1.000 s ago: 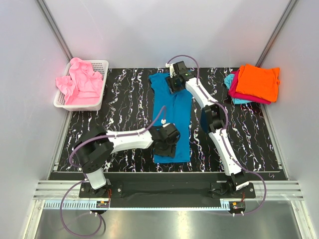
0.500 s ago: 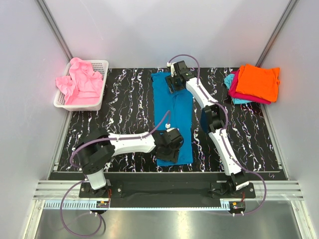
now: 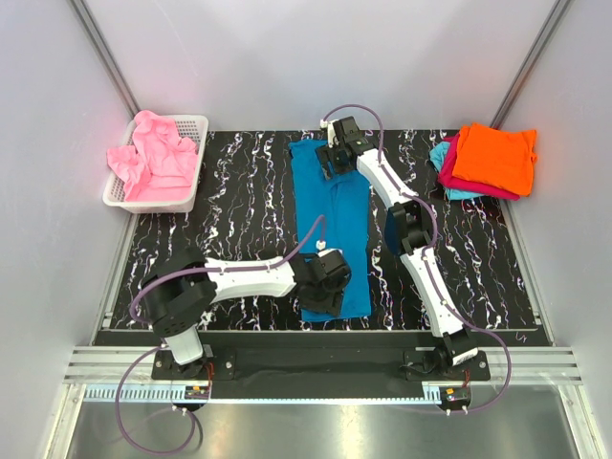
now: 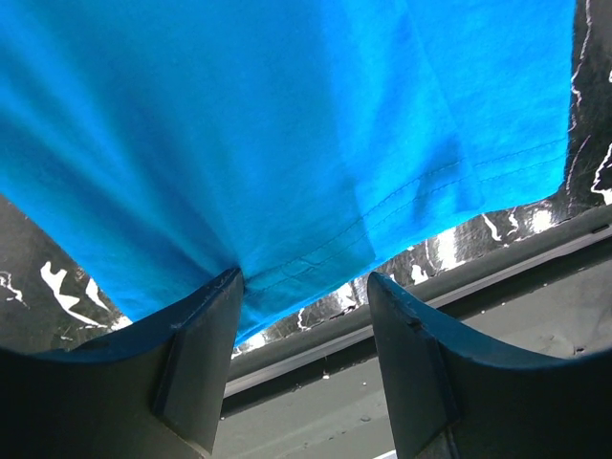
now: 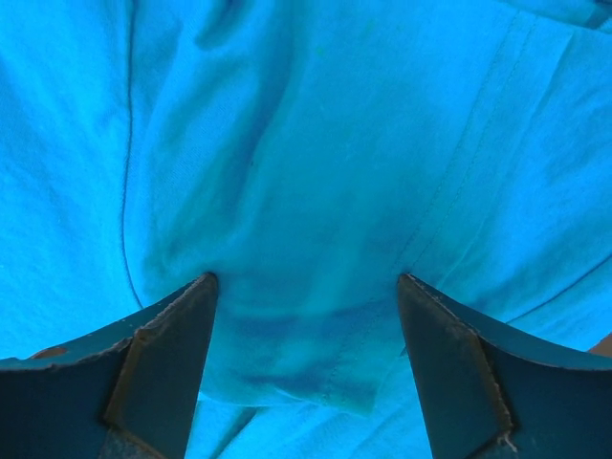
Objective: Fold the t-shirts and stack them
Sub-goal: Fold the tshirt
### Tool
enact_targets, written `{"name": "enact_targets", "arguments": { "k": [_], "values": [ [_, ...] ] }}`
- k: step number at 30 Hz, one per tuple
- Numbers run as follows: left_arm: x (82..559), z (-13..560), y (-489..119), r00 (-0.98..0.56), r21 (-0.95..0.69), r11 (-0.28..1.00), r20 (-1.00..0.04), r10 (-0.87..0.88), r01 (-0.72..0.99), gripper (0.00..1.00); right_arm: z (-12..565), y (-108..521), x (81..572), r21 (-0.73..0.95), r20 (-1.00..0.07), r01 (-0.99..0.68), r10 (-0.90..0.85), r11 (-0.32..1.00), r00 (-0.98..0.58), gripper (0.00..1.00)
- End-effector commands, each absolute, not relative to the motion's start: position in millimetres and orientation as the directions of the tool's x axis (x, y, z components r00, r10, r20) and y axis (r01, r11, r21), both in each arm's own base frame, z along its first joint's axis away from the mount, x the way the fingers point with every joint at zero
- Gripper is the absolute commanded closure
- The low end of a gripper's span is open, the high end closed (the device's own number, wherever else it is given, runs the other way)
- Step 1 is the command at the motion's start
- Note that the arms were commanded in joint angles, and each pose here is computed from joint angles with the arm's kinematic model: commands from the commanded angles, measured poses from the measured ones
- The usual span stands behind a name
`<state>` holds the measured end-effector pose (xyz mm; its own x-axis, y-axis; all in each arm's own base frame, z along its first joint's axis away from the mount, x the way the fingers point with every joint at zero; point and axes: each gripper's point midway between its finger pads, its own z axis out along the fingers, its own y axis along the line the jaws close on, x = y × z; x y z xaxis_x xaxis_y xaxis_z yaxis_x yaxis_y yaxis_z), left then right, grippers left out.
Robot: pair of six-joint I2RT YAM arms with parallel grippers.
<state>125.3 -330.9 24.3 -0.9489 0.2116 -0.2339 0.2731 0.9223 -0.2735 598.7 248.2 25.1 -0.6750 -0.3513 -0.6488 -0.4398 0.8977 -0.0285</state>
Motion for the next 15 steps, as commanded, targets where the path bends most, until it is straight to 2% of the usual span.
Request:
{"name": "enact_targets", "arguments": {
  "k": [1, 6, 8, 15],
  "values": [
    [103.6, 25.0, -316.4, -0.961, -0.259, 0.930, -0.162, 0.225, 0.261, 0.39, 41.3, 244.9, 609.7, -0.044, -0.686, -0.432, -0.342, 0.901, -0.642, 0.16],
    [103.5, 31.3, -312.9, -0.961, -0.256, 0.932, -0.172, 0.215, 0.255, 0.39, 59.2, 243.9, 610.8, -0.054, -0.703, -0.431, -0.341, 0.901, -0.624, 0.13],
    [107.6, 42.4, -314.1, -0.954, -0.271, 0.925, -0.214, 0.212, 0.266, 0.39, 72.1, 240.8, 612.4, -0.069, -0.715, -0.417, -0.336, 0.906, -0.613, 0.13],
    [140.2, 117.7, -307.4, -0.860, -0.323, 0.889, -0.491, 0.135, 0.324, 0.38, 139.8, 217.7, 610.7, -0.128, -0.759, -0.308, -0.292, 0.943, -0.581, 0.08]
  ]
}}
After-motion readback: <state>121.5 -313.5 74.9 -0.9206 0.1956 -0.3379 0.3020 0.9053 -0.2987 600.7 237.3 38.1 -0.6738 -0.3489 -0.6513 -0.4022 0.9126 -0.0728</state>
